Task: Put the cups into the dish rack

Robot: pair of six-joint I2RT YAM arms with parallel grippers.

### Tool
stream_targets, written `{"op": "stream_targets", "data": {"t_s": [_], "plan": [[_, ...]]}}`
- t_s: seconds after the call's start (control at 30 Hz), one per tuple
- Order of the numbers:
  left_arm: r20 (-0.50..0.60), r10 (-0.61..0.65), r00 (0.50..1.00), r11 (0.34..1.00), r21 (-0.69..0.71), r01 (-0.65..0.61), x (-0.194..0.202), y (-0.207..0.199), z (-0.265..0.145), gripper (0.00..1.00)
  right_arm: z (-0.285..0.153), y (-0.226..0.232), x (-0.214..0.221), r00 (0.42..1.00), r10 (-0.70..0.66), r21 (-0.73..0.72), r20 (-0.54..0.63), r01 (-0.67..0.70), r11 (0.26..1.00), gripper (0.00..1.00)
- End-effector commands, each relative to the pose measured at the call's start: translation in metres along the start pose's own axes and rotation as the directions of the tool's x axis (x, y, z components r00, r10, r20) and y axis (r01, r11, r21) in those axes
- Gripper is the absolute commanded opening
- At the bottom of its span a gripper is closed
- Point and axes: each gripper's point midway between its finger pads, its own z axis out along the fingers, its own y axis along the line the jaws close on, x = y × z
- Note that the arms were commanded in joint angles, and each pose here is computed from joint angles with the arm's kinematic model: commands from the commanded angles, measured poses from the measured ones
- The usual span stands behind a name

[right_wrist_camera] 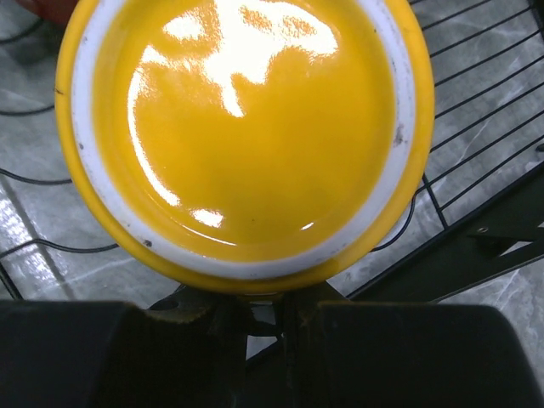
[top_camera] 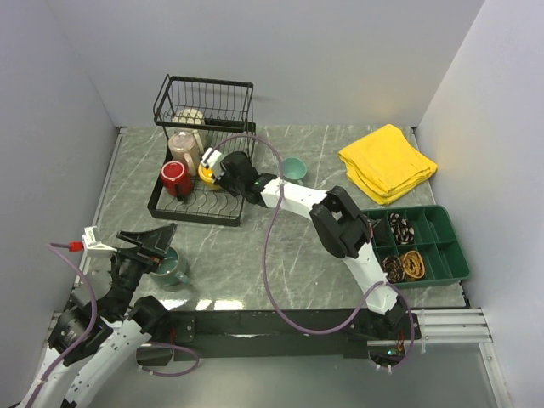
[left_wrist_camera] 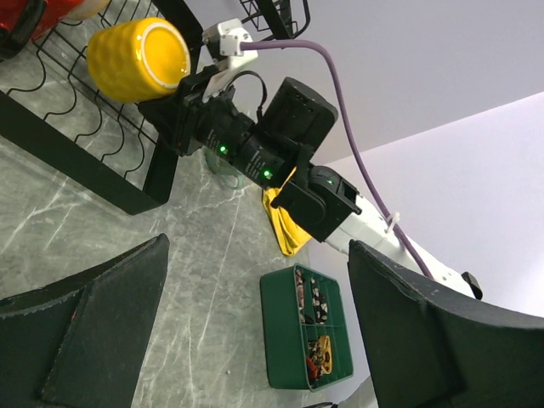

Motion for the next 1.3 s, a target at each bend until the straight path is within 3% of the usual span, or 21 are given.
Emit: {"op": "stream_targets", "data": {"t_s": [0.0,0.2,0.33,0.57,0.8,1.07,1.27], "plan": [[0.039,-0.016,0.999,0.999,0.051,0.014,-0.012,-0.008,-0.009,0.92,-0.006,-0.026,-0.047,0.993,-0.015,0.079,0.113,0.006,0.997,0.00],[0.037,-0.013,0.999,0.998,0.054,0.011,-0.012,-0.008,-0.010,0.92,-0.003,-0.028,-0.040,0.995,-0.017,0.088,0.094,0.008,0.996,0.09],[0.035,-0.014,0.999,0.998,0.054,0.012,-0.012,-0.008,-0.009,0.92,-0.001,-0.029,-0.037,0.996,-0.011,0.095,0.087,0.003,0.996,0.26],[0.034,-0.018,0.999,0.998,0.058,0.016,-0.011,-0.009,-0.009,0.91,-0.001,-0.033,-0.034,0.997,0.007,0.107,0.080,-0.016,0.994,0.39],[0.033,-0.015,0.999,0.998,0.055,0.013,-0.012,-0.009,-0.010,0.91,-0.026,-0.036,-0.050,0.994,-0.003,0.089,0.113,-0.007,0.996,0.59],[0.029,-0.009,1.000,0.998,0.060,0.007,-0.011,-0.011,-0.009,0.91,-0.063,-0.022,-0.056,0.990,-0.047,-0.006,0.133,0.049,0.999,0.62],[0.025,0.000,1.000,0.998,0.058,-0.001,-0.011,-0.012,-0.009,0.91,-0.088,0.006,-0.059,0.971,-0.184,-0.183,0.155,0.211,0.960,0.64]]}}
